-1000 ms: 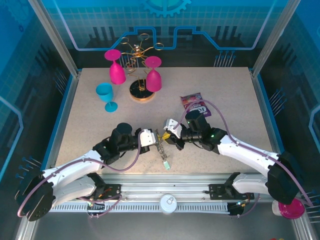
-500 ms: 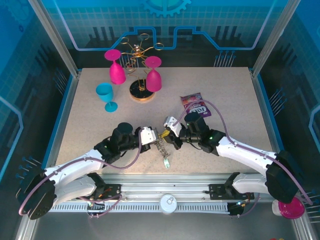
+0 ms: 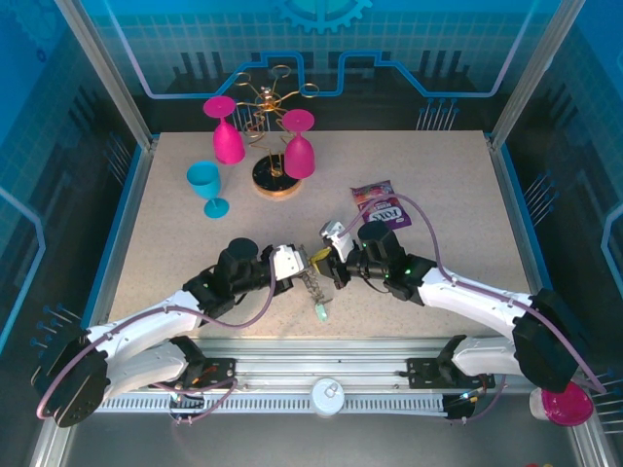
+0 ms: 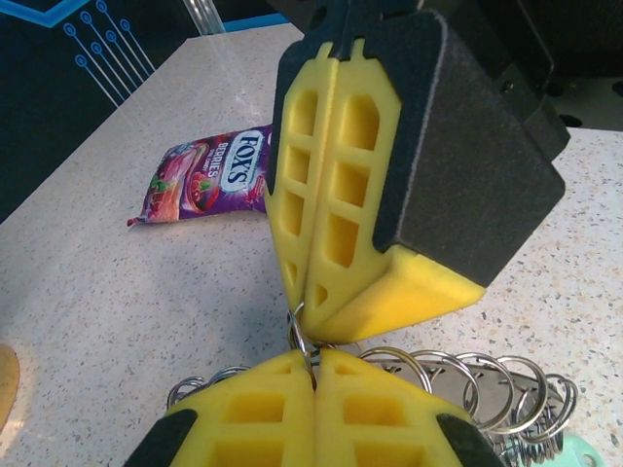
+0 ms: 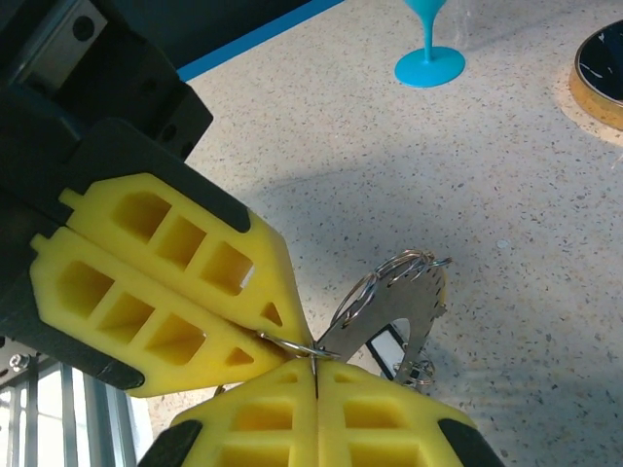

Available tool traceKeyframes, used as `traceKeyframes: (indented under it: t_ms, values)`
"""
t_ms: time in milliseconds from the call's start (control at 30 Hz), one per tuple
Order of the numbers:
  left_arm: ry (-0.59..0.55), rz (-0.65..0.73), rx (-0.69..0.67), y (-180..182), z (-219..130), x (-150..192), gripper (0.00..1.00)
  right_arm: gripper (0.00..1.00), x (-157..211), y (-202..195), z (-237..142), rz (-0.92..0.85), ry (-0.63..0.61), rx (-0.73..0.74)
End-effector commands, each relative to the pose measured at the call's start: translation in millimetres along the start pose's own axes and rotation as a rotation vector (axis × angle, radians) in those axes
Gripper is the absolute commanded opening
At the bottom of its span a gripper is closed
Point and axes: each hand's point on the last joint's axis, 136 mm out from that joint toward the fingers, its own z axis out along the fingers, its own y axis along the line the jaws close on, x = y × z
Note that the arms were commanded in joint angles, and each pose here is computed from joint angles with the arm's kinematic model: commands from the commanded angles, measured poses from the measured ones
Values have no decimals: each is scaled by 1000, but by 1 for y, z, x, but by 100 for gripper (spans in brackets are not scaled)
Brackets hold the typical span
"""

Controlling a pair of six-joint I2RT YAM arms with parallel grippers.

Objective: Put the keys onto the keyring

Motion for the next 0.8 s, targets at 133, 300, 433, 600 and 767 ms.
traceKeyframes:
  t_ms: [133,300,433,600,767]
  values:
    - [-92,38,-4,-3,-2,-20,0,0,-26,-14,2,171,-146,66]
    - [-108,61,-50,2,-5,-22,0,0,-21,-15,4,255,-161,59]
    - [-105,67,-75,6,-6,-21,0,0,-22,-14,3,269,-175,49]
    - [-117,73,-108,11,-8,-22,0,0,-20,-12,3,270,-164,41]
    - [-125,75,-127,13,-9,-23,0,0,-18,-8,4,251,-148,23]
